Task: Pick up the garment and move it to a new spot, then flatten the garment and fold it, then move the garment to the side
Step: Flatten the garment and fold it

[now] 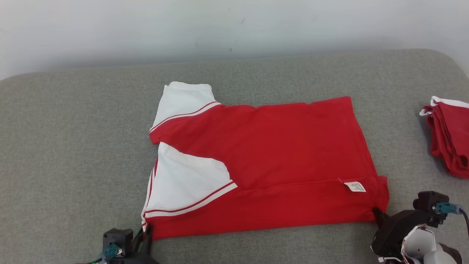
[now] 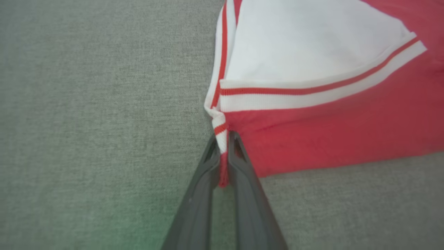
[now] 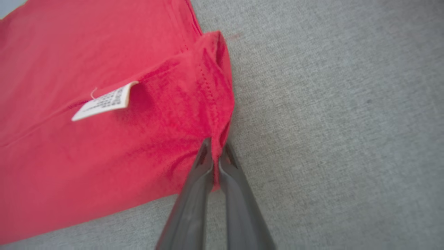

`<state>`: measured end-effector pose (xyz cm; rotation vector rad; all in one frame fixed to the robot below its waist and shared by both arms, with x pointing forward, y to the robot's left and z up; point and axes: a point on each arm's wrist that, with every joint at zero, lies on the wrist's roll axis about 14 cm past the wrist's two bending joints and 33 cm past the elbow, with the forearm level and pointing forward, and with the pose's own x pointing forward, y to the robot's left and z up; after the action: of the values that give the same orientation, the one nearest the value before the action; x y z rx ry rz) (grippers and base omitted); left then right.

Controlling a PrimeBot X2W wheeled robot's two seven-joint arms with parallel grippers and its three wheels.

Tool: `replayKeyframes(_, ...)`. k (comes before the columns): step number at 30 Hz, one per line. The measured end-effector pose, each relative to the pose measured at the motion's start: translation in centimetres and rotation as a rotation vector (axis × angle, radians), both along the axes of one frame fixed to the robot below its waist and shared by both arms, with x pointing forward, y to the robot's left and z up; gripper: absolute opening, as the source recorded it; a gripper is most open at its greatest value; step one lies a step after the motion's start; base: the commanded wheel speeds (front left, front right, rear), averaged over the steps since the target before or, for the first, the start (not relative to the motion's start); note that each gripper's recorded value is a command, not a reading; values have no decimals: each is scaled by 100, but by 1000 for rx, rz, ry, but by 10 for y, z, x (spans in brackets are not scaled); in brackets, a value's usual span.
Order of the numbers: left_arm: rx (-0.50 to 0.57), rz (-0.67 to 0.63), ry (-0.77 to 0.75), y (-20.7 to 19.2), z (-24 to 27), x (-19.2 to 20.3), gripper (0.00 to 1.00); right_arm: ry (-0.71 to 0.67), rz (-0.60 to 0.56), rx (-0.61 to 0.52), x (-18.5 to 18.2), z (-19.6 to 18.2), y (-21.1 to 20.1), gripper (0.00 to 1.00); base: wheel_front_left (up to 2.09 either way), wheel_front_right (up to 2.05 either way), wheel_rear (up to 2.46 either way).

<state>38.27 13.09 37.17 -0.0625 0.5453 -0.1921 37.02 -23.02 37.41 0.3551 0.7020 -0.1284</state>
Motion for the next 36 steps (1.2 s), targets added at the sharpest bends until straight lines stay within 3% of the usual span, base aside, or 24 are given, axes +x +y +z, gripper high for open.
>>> replayKeyframes(23,-6,-15,65,5,3,-50,0,13,-43,-3,-56,9,-16,0,0,0,0)
replayKeyframes(24,-6,-16,57,5,5,-49,46,7,-43,-4,-56,10,-16,46,0,0,0)
replayKeyframes(25,-5,-16,50,5,6,-49,100,4,-42,-4,-55,10,-16,100,0,0,0)
replayKeyframes(32,3,32,-17,13,16,-46,100,-88,-60,-21,-50,25,-20,100,0,0,0)
replayKeyframes(36,-22,91,-151,22,39,-35,100,-218,-77,-64,-42,51,-25,100,0,0,0)
